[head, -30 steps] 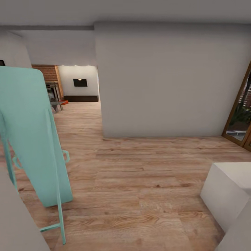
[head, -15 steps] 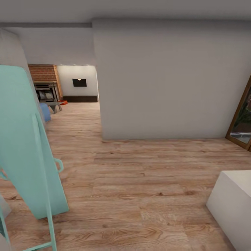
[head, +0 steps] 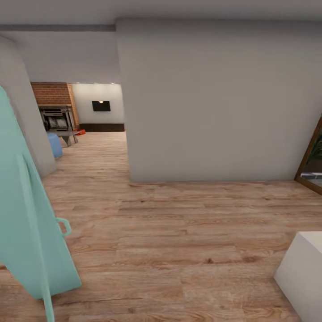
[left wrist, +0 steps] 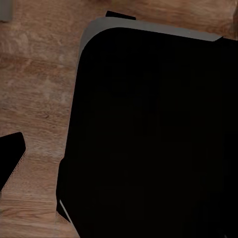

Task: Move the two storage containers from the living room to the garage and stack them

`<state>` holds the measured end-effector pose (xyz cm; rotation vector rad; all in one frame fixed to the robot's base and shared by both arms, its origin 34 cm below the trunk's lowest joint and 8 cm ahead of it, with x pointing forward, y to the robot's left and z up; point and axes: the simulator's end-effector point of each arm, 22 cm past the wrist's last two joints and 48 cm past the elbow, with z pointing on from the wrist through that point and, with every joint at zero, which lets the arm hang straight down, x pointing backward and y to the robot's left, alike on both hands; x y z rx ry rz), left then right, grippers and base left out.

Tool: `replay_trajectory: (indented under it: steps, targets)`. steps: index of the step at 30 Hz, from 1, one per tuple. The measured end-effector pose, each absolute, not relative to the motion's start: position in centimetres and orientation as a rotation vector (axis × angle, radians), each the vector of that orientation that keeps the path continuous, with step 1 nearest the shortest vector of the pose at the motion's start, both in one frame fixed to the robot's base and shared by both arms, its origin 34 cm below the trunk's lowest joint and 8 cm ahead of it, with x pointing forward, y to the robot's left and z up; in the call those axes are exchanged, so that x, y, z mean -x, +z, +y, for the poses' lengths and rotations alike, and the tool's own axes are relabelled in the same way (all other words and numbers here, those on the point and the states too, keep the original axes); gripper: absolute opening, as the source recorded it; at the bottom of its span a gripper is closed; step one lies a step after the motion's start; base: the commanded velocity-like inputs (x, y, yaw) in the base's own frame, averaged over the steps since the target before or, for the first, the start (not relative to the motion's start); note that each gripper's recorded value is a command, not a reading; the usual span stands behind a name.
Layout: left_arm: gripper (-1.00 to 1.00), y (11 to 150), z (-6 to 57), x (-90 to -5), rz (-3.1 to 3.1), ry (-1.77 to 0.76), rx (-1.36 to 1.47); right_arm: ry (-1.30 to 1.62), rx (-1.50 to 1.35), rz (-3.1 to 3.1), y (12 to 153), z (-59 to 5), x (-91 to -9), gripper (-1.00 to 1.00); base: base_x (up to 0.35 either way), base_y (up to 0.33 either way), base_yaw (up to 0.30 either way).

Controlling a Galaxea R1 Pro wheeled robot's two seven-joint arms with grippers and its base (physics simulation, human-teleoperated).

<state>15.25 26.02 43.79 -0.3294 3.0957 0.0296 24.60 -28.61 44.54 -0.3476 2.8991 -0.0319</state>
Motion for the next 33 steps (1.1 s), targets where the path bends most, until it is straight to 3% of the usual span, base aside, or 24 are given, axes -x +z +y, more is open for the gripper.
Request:
replay_trajectory:
  steps: [33]
  targets:
    - [1.0, 43.79, 26.06, -15.28, 3.095, 0.03, 0.327, -0.028, 0.349, 2.898, 44.54, -28.37, -24.62, 1.0, 0.322, 0.0, 0.0]
